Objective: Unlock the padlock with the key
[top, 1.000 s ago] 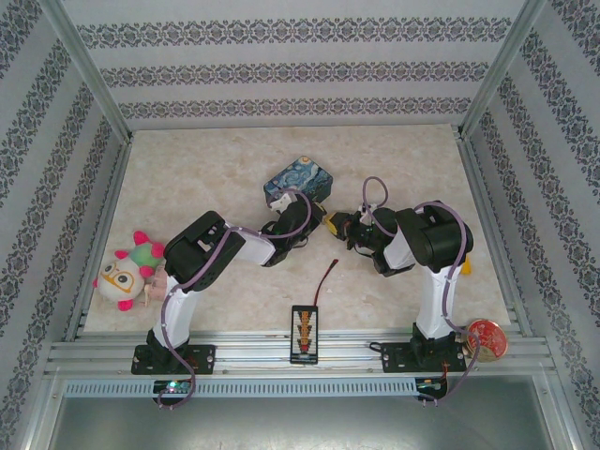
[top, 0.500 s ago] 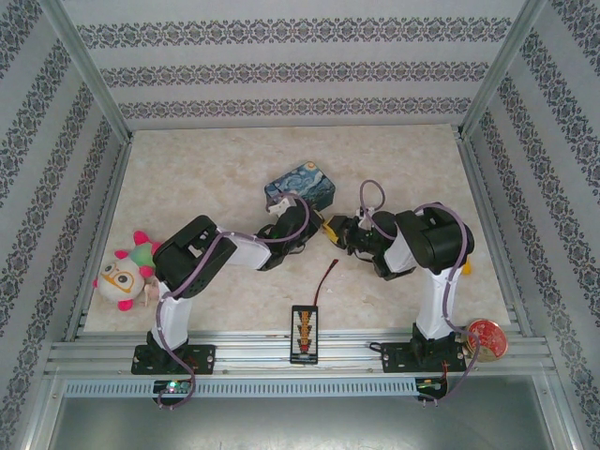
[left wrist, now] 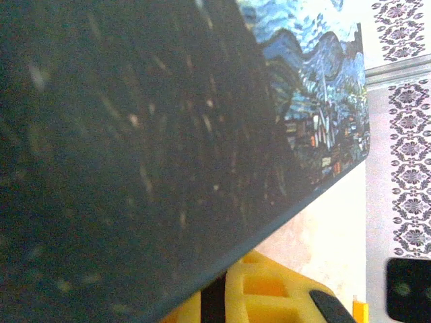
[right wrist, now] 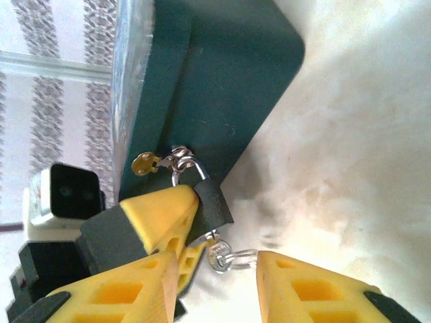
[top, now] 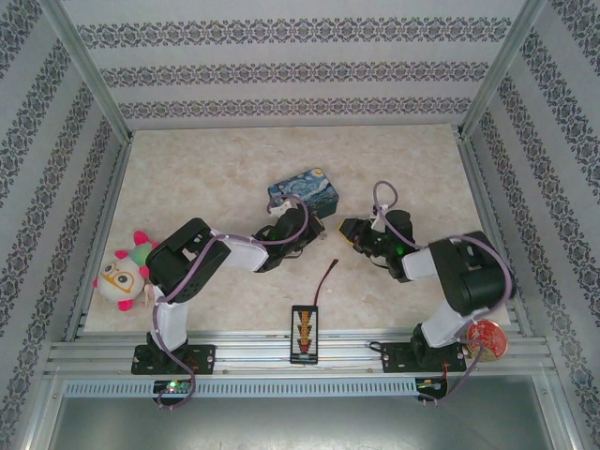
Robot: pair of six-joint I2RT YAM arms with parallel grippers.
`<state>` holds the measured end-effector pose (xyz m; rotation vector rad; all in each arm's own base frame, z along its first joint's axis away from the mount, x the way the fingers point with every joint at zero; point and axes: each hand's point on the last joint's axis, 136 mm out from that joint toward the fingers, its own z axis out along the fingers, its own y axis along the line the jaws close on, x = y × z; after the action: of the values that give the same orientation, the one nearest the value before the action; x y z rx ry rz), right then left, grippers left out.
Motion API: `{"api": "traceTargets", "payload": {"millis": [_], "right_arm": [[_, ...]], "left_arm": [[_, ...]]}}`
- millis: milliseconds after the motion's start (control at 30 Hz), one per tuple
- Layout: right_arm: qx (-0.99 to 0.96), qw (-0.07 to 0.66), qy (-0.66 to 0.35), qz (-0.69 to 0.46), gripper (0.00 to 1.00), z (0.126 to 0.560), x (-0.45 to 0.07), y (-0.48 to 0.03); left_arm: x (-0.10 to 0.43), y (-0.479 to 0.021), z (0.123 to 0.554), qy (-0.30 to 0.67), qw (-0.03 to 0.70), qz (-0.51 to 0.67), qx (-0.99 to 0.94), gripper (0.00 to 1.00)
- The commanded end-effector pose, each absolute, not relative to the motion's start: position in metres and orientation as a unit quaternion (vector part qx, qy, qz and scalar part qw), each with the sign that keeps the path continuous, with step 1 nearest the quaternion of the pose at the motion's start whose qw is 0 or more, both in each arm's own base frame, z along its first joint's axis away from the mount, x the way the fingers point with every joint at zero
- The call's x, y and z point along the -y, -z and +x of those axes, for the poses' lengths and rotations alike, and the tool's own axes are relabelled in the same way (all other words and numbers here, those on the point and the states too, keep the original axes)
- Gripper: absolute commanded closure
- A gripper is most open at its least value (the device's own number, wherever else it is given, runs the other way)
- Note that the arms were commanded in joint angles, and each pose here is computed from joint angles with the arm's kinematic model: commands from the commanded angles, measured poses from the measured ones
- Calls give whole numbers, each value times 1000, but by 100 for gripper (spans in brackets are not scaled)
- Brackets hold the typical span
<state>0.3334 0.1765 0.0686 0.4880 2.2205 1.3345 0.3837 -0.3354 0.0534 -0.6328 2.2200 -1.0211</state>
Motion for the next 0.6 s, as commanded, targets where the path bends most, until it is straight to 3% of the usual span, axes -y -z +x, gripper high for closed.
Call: {"api": "traceTargets", "payload": {"millis": [0, 167, 233, 567], "right_arm": [[-891, 251, -362, 113, 66, 311, -162, -49], [-930, 285, -230, 8, 67, 299, -156, -66], [-933, 294, -209, -20, 63, 297, -158, -73], [-930, 308, -154, -131, 64, 294, -194, -77]], "left_arm": [[325, -36, 372, 351, 267, -236, -866, 100], [326, -37, 375, 360, 251, -237, -867, 100], [326, -38, 377, 360, 245, -236, -869, 100], [329, -45, 377, 377, 216, -241, -868, 100]]}}
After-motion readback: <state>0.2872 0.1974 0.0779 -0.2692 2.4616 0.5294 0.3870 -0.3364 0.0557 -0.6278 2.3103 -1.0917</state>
